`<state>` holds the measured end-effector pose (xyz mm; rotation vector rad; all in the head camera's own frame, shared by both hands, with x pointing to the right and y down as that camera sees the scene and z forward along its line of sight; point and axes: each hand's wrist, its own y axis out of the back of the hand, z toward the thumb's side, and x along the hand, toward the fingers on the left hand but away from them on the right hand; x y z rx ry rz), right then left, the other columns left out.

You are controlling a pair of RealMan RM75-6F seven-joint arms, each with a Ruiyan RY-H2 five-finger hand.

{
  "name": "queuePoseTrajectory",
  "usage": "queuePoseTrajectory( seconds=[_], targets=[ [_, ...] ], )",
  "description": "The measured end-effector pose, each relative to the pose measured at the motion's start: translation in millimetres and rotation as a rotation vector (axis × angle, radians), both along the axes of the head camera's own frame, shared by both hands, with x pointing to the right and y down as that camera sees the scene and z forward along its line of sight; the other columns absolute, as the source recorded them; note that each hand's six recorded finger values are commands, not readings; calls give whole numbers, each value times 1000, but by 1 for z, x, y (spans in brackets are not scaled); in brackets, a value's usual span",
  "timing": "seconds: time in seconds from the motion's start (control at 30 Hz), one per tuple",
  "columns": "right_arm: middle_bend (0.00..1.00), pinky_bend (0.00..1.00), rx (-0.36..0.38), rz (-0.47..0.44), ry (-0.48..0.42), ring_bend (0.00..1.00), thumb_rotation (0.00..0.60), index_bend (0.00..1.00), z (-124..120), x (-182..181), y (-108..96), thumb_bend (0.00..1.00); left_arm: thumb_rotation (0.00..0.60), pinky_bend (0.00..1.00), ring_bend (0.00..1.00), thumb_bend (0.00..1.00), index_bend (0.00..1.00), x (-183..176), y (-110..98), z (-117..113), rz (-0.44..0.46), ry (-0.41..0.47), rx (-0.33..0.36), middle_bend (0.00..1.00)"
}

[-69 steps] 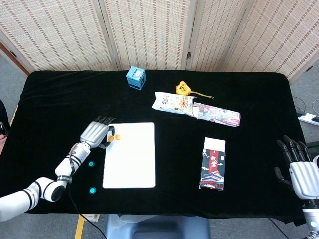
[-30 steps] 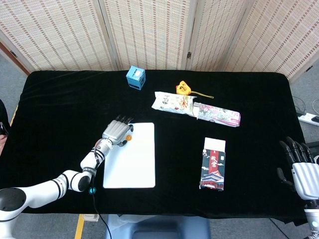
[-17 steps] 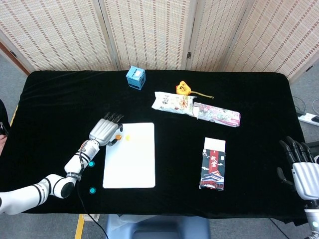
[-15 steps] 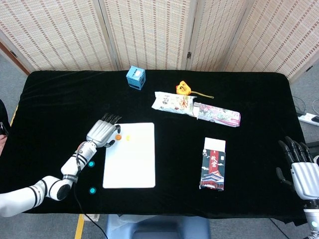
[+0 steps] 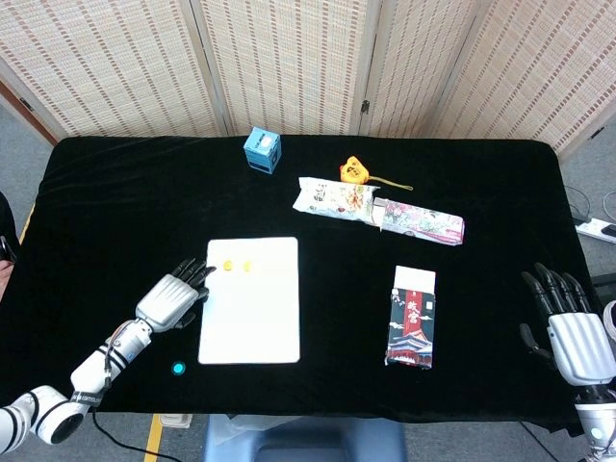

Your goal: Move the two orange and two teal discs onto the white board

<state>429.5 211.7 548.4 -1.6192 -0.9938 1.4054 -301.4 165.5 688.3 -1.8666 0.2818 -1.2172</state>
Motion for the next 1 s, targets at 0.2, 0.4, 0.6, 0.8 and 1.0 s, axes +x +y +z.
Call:
queuePoseTrajectory(
  seconds=[0.2,0.4,0.6,0.8,1.0],
  targets=[
    [0,0,3,-2,2,0,600,0,-2,-2,1,475,600,0,0,402,430,-18,13,7,-9,-33,-6,103],
    [0,0,5,-4,-1,0,600,0,-3,-3,1,475,600,0,0,402,425,-32,18,15,-32,-66,-19,103],
    [0,0,0,-5,-5,0,600,0,-1,-3,2,475,600,0,0,401,418,-36,25,20,-43,-79,-36,104],
    [0,0,4,-5,-8,0,600,0,-1,-2,2,475,600,0,0,401,419,-38,23,25,-65,-79,-37,103],
    [0,0,2,0,-9,0,600,0,-1,-1,4,475,600,0,0,401,419,-42,24,28,-72,-91,-44,103]
  ],
)
